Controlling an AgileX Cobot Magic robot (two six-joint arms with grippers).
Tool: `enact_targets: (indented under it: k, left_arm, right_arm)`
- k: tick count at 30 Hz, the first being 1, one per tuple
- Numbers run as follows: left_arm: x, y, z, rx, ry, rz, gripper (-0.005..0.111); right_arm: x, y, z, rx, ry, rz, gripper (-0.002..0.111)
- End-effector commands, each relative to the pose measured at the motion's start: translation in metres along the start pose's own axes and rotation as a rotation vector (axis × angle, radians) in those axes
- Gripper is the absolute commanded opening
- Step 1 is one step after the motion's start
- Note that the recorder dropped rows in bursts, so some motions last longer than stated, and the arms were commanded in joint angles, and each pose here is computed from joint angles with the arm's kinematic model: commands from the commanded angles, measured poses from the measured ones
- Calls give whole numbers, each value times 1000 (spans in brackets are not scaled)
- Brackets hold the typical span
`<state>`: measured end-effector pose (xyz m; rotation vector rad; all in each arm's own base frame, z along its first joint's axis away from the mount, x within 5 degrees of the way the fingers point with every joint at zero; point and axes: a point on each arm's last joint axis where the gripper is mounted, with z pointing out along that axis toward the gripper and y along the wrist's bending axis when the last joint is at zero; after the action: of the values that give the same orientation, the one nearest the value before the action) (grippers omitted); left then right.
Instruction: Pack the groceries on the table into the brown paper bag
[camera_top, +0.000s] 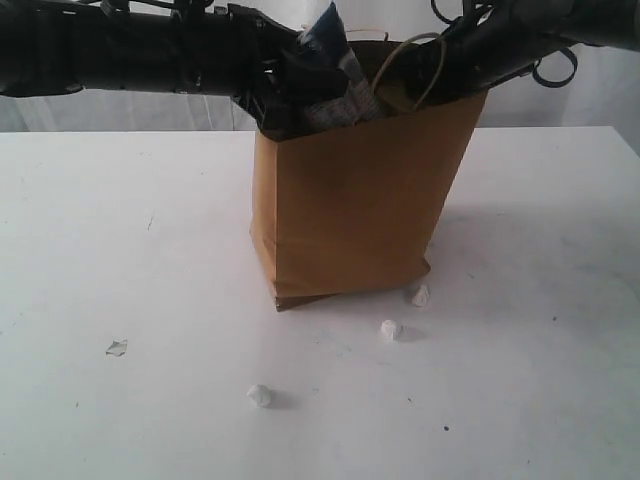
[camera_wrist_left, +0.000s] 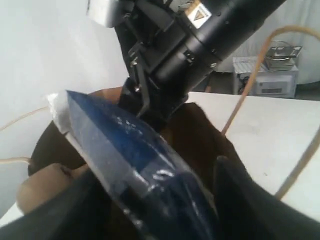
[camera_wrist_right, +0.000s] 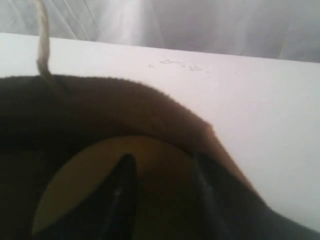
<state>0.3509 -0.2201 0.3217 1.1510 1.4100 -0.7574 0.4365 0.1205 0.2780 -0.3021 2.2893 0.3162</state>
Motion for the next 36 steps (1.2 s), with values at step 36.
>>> enact_targets:
  k: [36]
  left_arm:
    - [5, 5, 2, -43, 24, -4, 53]
  right_arm:
    - [-31, 69, -71, -455, -279, -129, 61]
